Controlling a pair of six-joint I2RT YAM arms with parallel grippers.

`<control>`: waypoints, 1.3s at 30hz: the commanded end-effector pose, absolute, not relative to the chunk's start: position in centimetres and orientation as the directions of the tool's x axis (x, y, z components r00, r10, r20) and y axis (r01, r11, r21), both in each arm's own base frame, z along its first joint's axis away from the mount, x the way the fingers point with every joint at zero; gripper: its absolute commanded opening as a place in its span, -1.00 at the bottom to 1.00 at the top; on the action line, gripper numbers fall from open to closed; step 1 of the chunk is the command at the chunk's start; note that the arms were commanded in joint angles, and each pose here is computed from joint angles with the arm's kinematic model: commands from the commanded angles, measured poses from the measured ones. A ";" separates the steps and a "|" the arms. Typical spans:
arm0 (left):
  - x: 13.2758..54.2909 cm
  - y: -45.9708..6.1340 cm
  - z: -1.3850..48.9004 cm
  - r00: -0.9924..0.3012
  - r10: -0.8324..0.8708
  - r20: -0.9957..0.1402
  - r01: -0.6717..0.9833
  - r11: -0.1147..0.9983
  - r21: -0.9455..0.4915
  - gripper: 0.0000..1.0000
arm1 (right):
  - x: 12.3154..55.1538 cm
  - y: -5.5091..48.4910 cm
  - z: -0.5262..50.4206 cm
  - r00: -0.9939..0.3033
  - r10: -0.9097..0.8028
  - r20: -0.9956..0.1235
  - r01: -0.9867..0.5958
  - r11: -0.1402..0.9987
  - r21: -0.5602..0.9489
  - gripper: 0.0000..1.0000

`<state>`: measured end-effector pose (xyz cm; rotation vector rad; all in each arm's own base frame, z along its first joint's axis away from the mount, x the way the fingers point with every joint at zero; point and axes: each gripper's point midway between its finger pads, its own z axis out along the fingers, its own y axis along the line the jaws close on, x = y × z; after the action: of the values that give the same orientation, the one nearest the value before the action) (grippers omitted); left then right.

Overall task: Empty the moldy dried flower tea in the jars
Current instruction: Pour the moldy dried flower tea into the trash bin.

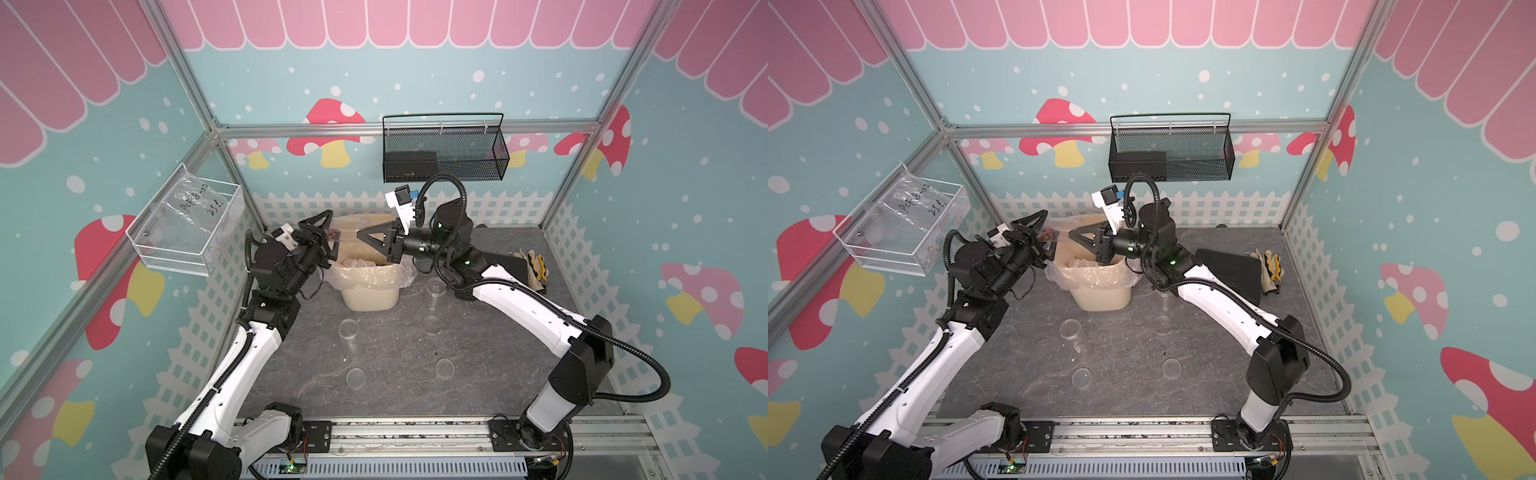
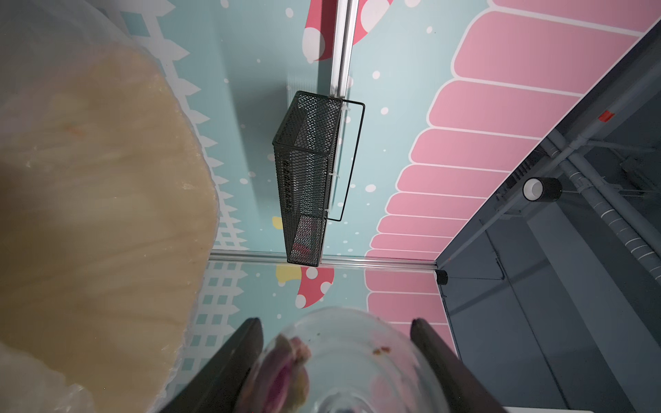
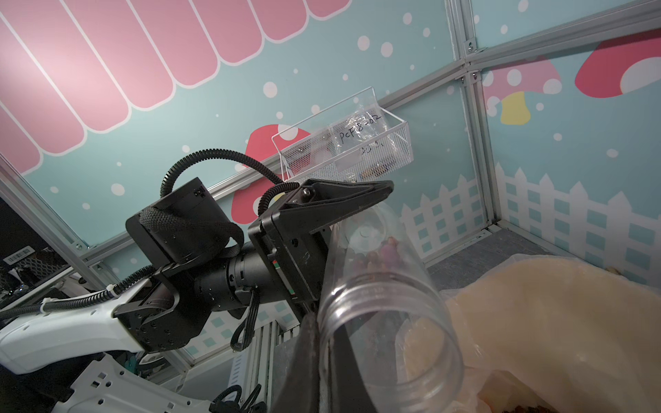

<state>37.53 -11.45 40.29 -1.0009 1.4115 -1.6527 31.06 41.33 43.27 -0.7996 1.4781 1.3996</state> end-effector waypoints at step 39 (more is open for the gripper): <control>44.4 -10.4 36.5 -0.351 -0.604 -0.716 -0.003 0.765 -0.644 -1.00 | 27.3 28.8 38.2 -0.198 0.194 -0.961 -0.794 0.544 0.273 0.66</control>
<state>44.36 -10.59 37.25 -0.6069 1.7763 -0.8989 27.35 29.82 38.40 -0.5594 1.5221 1.0161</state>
